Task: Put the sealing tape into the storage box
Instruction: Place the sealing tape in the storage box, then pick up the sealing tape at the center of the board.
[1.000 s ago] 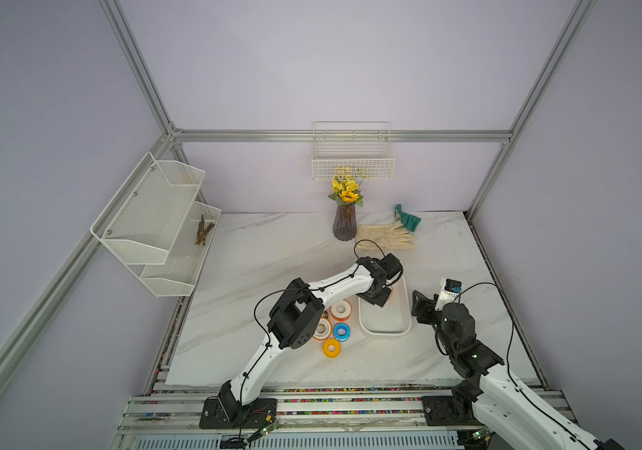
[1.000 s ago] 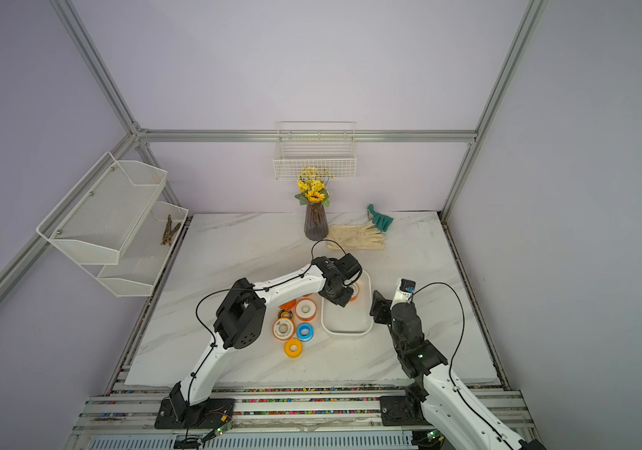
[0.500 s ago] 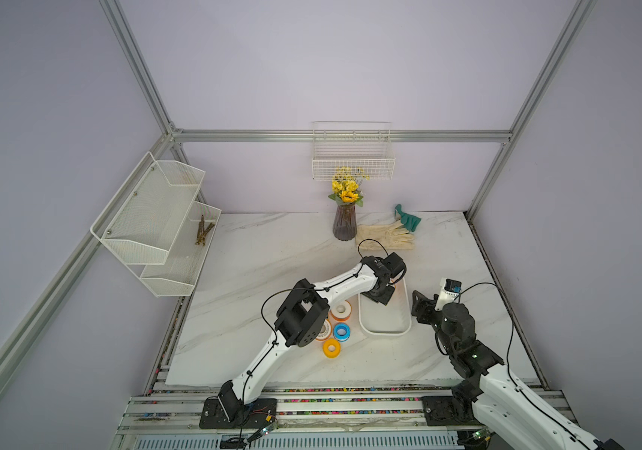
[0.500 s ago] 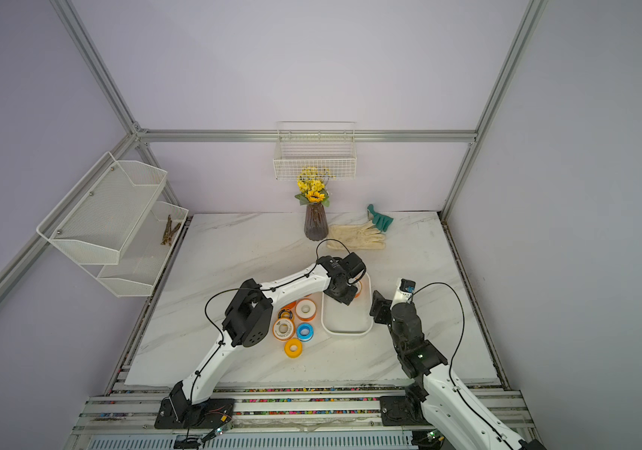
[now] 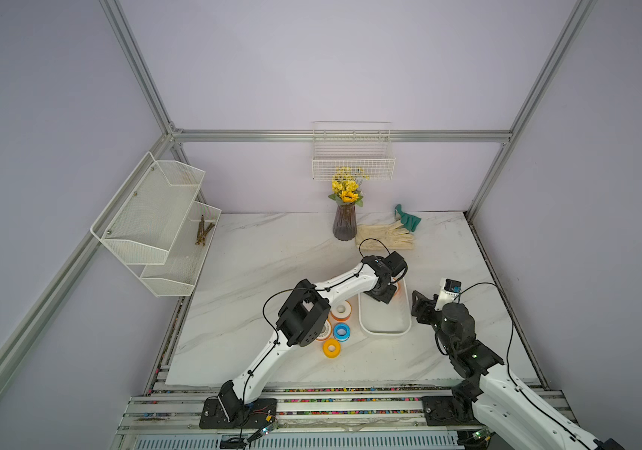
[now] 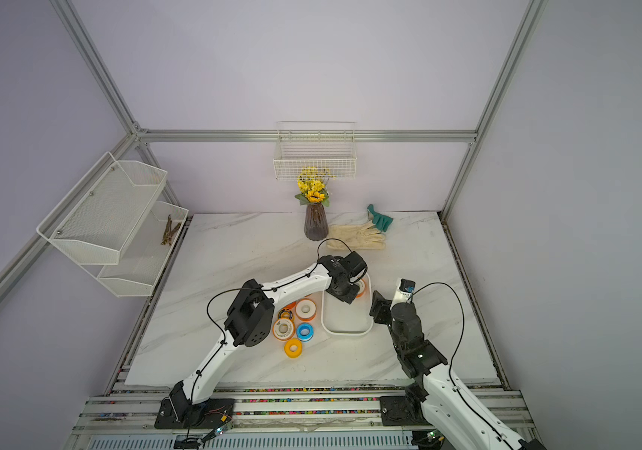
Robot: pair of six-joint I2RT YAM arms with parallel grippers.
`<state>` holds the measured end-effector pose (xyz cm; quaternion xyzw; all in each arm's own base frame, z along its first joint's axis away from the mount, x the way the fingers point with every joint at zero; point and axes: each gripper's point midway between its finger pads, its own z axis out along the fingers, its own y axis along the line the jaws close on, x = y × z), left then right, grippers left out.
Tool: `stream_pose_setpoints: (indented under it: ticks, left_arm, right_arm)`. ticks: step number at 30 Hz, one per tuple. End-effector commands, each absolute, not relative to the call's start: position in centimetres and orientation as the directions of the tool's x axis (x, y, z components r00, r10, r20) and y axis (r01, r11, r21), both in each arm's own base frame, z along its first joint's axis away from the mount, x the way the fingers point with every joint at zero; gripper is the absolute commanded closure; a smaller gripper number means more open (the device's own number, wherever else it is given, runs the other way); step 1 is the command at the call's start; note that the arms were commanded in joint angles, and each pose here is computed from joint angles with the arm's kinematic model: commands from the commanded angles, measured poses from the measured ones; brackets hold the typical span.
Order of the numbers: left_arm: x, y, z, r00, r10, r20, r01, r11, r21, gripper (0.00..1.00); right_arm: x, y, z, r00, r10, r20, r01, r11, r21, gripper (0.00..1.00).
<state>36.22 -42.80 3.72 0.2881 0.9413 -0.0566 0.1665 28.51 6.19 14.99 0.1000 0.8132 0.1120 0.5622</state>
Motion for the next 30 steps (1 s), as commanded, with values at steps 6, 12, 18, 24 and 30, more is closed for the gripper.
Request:
stream_pose_setpoints:
  ticks: [6,12,18,24,30]
  left_arm:
    - [36.7,-42.2,10.2,-0.744,0.490,-0.454,0.556,0.831,-0.013,0.75]
    - [36.3,-41.0,15.5,-0.720,0.449,-0.528,0.540,0.841,-0.021,0.68]
    - [34.6,-36.5,20.9,-0.700,0.389,-0.599,0.479,0.878,0.010,0.54]
    - [31.5,-27.5,25.3,-0.671,0.290,-0.683,0.320,0.944,0.086,0.18]
    - [27.6,-17.4,26.8,-0.658,0.156,-0.737,0.145,0.986,0.079,0.00]
  right_arm:
    - [29.0,6.6,17.1,-0.301,0.304,-0.904,0.010,0.949,0.315,0.26]
    - [29.0,6.5,17.2,-0.295,0.306,-0.905,0.014,0.949,0.316,0.26]
    - [29.2,6.9,17.7,-0.306,0.303,-0.902,0.002,0.948,0.318,0.26]
    - [30.3,10.1,21.0,-0.360,0.289,-0.887,-0.121,0.928,0.351,0.24]
    - [32.0,16.2,22.7,-0.479,0.178,-0.859,-0.272,0.901,0.338,0.20]
